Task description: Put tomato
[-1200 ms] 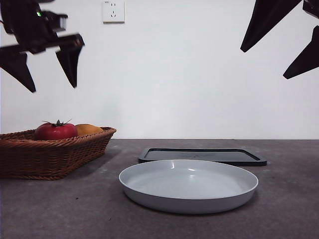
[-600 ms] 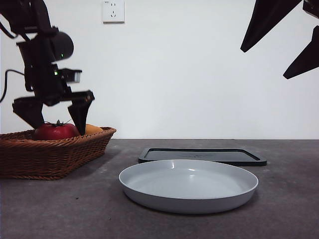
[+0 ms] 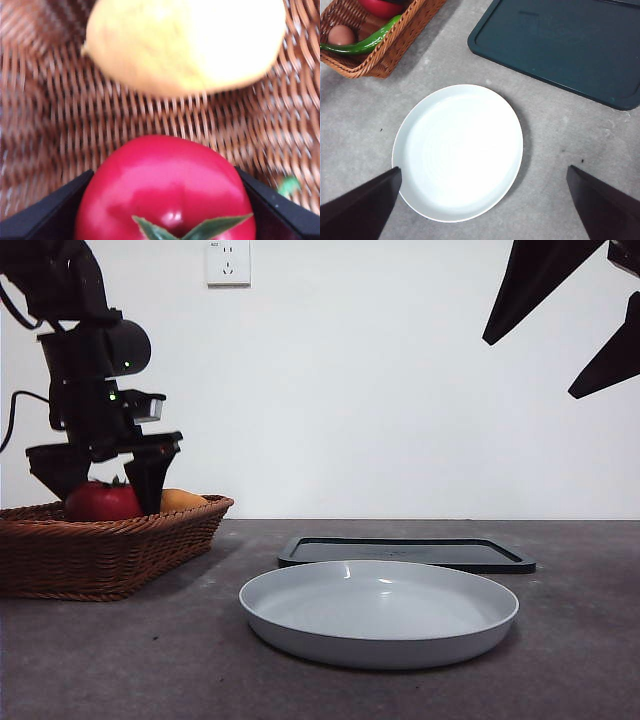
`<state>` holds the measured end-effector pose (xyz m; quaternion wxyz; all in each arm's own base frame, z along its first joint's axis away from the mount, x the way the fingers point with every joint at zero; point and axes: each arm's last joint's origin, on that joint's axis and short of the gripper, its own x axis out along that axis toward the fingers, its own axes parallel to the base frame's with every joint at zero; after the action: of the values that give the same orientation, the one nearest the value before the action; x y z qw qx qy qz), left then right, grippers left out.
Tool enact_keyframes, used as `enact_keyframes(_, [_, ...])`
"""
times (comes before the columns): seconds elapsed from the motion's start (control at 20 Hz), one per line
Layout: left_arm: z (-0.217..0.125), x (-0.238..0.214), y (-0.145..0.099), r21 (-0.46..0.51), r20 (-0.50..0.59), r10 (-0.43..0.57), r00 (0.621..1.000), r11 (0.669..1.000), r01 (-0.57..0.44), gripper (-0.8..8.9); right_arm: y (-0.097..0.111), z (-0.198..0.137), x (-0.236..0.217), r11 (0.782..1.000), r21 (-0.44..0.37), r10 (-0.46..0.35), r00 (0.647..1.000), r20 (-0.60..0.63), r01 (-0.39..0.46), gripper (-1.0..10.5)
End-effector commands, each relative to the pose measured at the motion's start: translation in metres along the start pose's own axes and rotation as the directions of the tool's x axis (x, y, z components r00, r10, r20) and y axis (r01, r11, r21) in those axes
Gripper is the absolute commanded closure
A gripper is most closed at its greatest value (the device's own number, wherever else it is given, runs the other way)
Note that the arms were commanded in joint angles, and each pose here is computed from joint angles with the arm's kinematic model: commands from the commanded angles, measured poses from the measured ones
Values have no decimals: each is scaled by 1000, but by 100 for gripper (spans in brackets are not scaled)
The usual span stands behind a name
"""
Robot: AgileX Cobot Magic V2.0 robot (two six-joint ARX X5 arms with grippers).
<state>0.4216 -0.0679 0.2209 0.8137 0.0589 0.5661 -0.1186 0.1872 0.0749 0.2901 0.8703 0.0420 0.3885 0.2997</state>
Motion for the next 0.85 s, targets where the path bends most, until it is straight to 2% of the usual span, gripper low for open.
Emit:
enact_keyframes(0.05, [10, -18, -1, -31, -28, 0, 1000, 1000, -1, 511, 2, 5, -1, 1000, -17, 7, 1000, 15, -6, 356])
enact_keyframes(0.2, [13, -52, -15, -35, -91, -14, 996, 999, 11, 511, 2, 5, -1, 1000, -17, 7, 1000, 15, -6, 356])
enact_keyframes(0.35, [12, -89, -41, -15, -83, -34, 996, 999, 33, 511, 2, 5, -1, 1000, -17, 7, 1000, 15, -6, 356])
enact_keyframes(0.5, [5, -111, -82, 68, -58, -77, 995, 994, 81, 511, 2, 5, -1, 1000, -17, 7, 1000, 15, -6, 356])
enact_keyframes(0.6, [-1, -113, -111, 136, -78, -98, 992, 985, 108, 511, 2, 5, -1, 1000, -17, 7, 1000, 15, -6, 356])
enact_keyframes(0.85, [-20, -108, -182, 303, -106, -147, 984, 937, 172, 511, 2, 5, -1, 1000, -17, 7, 1000, 15, -6, 356])
